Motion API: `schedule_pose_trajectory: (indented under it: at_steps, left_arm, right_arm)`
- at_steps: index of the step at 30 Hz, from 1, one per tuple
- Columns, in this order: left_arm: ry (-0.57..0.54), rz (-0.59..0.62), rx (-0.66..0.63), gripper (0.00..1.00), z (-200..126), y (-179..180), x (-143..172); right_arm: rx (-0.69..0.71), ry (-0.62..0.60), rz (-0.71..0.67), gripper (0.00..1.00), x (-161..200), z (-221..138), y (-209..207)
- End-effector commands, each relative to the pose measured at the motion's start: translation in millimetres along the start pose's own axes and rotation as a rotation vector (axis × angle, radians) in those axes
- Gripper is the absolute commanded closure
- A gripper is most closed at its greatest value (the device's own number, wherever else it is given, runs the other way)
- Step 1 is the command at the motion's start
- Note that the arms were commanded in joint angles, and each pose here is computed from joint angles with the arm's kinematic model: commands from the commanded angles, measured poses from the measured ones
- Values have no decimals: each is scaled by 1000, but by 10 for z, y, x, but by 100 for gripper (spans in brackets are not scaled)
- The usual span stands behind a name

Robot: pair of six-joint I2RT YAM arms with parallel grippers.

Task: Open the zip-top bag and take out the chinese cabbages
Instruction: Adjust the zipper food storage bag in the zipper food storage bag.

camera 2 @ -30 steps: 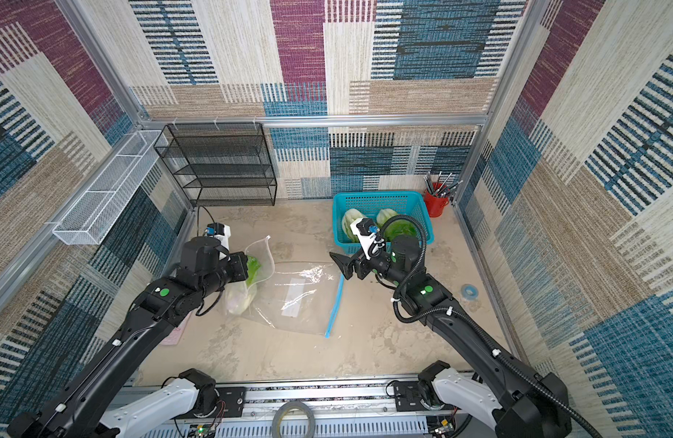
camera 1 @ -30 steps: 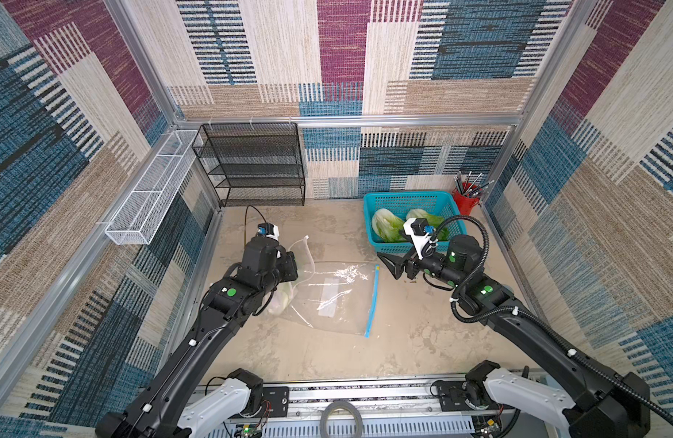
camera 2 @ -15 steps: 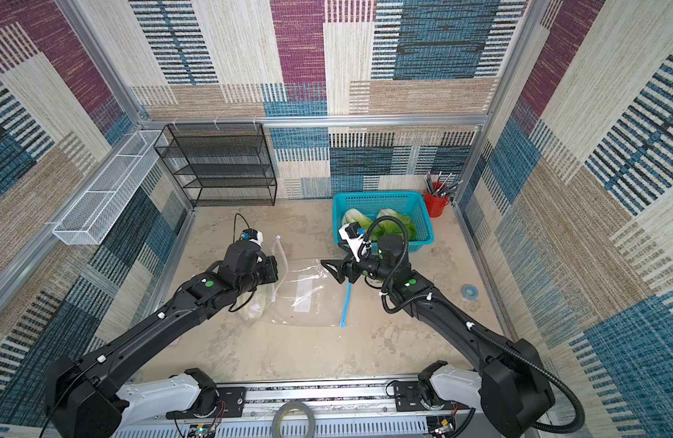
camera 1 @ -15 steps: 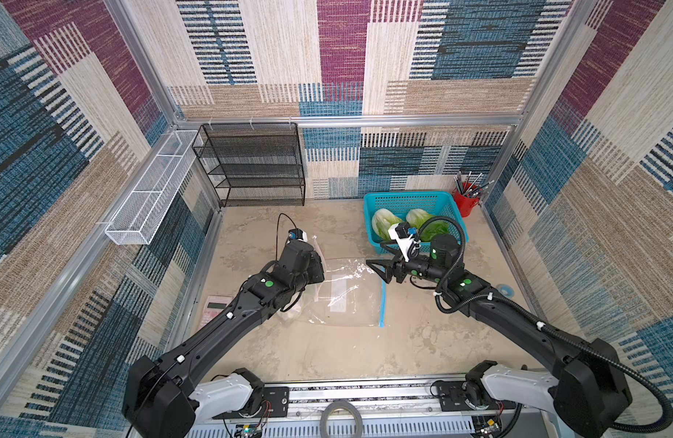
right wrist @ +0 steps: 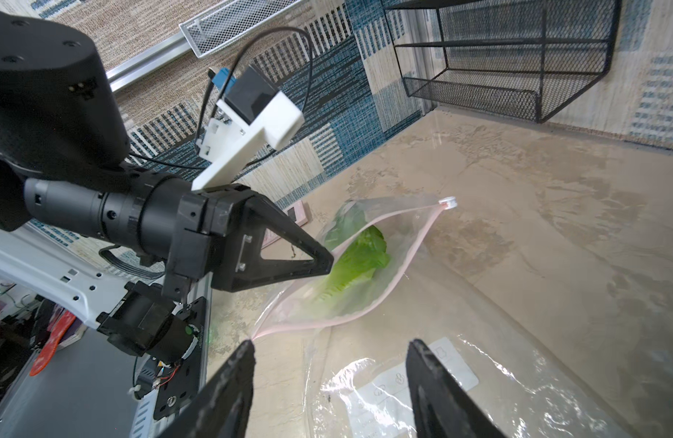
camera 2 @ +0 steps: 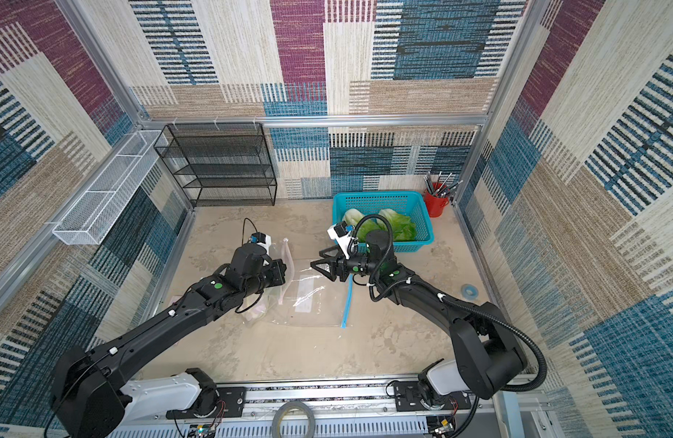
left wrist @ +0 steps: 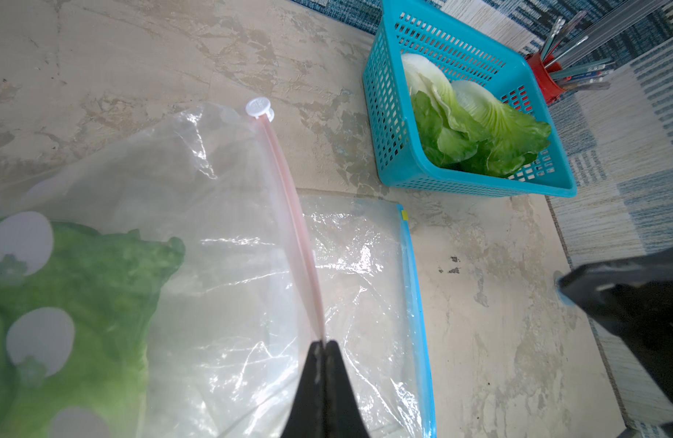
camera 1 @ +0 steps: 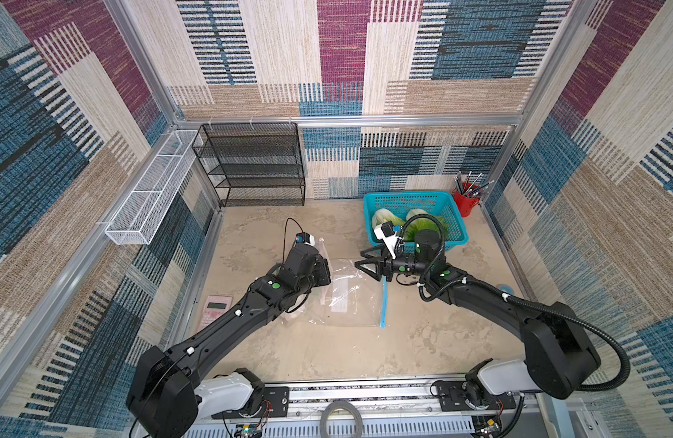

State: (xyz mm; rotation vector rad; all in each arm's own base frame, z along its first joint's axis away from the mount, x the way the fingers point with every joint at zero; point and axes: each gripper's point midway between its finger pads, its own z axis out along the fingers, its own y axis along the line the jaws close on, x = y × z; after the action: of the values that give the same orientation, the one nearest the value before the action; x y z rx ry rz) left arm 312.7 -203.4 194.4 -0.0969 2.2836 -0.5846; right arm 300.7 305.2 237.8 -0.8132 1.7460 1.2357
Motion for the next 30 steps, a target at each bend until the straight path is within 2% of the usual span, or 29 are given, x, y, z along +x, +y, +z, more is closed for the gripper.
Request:
schedule_pose_trajectory:
  at_steps: [1,8,12,16,20,24,30]
  left_arm:
    - [-57,-1,26,90,-81,-54,-119]
    - [-72,32,6,66,-199,-4,-146]
    - [-99,50,-36,63,-311,66,-218]
    - [-126,92,-104,60,-517,188,-346]
    - [-83,97,-193,59,-708,434,-454]
    - [-26,21,-258,58,-794,803,-466]
    - [54,-209,-230,56,-639,1288,-278]
  right_arm:
    - [-69,-26,8,34,-102,53,93]
    - [-126,10,27,29,-71,277,141]
    - [-143,44,23,29,-37,439,174]
    - [-97,100,50,29,29,607,17]
    - [-93,162,92,36,108,767,-119]
    - [-101,199,122,40,193,893,-195]
    - [-130,239,135,47,268,1043,-170]
